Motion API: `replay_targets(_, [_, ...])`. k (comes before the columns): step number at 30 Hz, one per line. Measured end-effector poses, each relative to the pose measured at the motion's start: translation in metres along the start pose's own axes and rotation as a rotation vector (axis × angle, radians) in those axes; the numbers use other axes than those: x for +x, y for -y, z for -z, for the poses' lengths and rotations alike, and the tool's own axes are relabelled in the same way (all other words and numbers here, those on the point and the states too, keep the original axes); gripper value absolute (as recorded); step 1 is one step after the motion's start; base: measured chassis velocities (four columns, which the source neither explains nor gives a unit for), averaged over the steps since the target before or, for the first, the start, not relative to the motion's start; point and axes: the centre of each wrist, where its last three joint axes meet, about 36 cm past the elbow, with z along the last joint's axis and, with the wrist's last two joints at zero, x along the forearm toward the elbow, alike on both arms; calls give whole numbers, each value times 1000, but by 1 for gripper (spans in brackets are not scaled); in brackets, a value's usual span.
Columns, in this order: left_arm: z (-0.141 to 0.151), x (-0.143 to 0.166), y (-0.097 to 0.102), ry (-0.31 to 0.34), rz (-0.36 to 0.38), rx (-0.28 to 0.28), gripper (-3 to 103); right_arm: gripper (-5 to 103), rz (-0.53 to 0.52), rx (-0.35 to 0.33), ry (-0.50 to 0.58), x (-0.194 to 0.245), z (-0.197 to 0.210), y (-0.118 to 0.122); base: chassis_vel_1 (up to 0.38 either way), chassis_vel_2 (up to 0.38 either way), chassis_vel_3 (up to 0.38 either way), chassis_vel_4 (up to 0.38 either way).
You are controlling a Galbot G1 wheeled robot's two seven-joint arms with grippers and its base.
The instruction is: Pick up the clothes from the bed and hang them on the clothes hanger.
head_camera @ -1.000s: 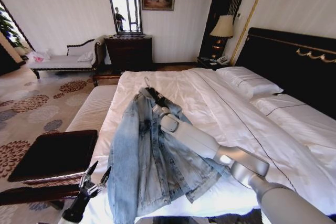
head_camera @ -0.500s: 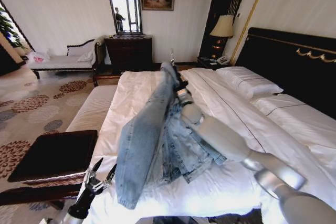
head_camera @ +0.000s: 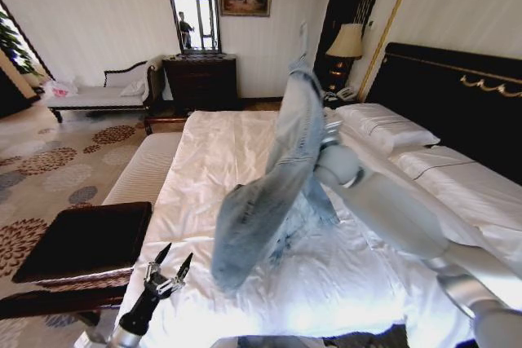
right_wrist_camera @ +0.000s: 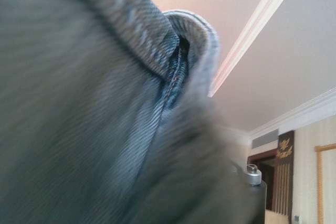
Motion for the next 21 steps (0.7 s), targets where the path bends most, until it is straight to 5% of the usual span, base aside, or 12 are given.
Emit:
replay_targets(10, [6,-14,5,18,5,19,100,19,-42,-64,33,20,40,44,0,0,0,0])
replay_targets(21, [32,-46,12,91,109,3,100,19,-49,-119,92,48,82,75,0,0,0,0])
